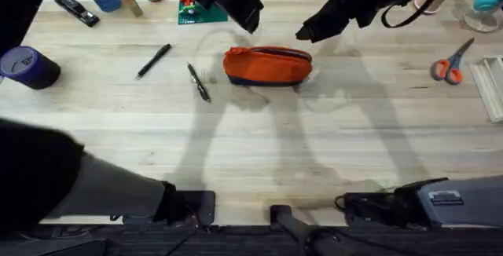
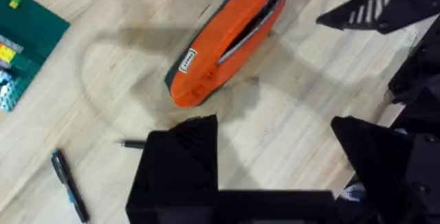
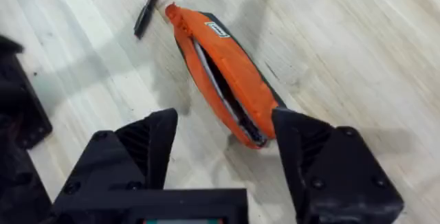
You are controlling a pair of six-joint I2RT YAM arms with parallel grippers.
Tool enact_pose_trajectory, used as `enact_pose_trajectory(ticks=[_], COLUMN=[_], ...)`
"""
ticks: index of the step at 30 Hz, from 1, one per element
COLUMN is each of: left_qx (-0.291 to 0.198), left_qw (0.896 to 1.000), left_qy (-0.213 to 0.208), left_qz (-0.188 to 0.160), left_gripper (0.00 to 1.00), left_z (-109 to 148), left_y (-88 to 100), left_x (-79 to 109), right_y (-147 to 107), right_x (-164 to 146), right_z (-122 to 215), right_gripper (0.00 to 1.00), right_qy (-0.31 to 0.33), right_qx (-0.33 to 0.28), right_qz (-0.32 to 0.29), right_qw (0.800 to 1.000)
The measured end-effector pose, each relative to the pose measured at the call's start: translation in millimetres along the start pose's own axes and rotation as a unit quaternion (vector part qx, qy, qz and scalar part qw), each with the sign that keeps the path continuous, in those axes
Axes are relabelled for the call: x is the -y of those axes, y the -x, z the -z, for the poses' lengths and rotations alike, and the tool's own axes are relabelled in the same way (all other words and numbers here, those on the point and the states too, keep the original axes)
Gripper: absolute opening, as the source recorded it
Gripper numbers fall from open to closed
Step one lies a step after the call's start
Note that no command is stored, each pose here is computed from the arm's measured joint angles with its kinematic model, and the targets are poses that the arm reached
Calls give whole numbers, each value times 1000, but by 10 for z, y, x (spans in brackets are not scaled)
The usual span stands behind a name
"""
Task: Unzip the bag, pick up the pens from the table one at a time and place them inside, then zip the bag closed.
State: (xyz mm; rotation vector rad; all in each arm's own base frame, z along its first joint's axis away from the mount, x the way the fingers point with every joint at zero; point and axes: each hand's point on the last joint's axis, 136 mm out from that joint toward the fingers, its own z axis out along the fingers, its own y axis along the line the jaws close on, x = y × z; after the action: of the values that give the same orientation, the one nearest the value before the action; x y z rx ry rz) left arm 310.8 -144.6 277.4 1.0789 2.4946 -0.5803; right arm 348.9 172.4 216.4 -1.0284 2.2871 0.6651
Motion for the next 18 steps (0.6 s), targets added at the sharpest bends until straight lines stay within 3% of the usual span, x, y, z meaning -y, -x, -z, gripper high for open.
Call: enact_pose_trajectory(ticks=[11, 14, 18], left_qx=[0, 1, 4], left_qw=[999, 998, 998], left_qy=[36, 45, 50], left_qz=[24, 33, 47], left_gripper=[998, 996, 997], left_z=[-89, -99, -83], left_y=[-278, -395, -529], left_x=[229, 244, 306], right_y=[-21, -46, -57], right_x=[11, 1, -4], right_z=[8, 12, 13], right_gripper=[824, 776, 632], right_qy=[-4, -3, -2], right_qx=[-6, -12, -14], right_qz=[32, 42, 59], right_qw=[999, 999, 998])
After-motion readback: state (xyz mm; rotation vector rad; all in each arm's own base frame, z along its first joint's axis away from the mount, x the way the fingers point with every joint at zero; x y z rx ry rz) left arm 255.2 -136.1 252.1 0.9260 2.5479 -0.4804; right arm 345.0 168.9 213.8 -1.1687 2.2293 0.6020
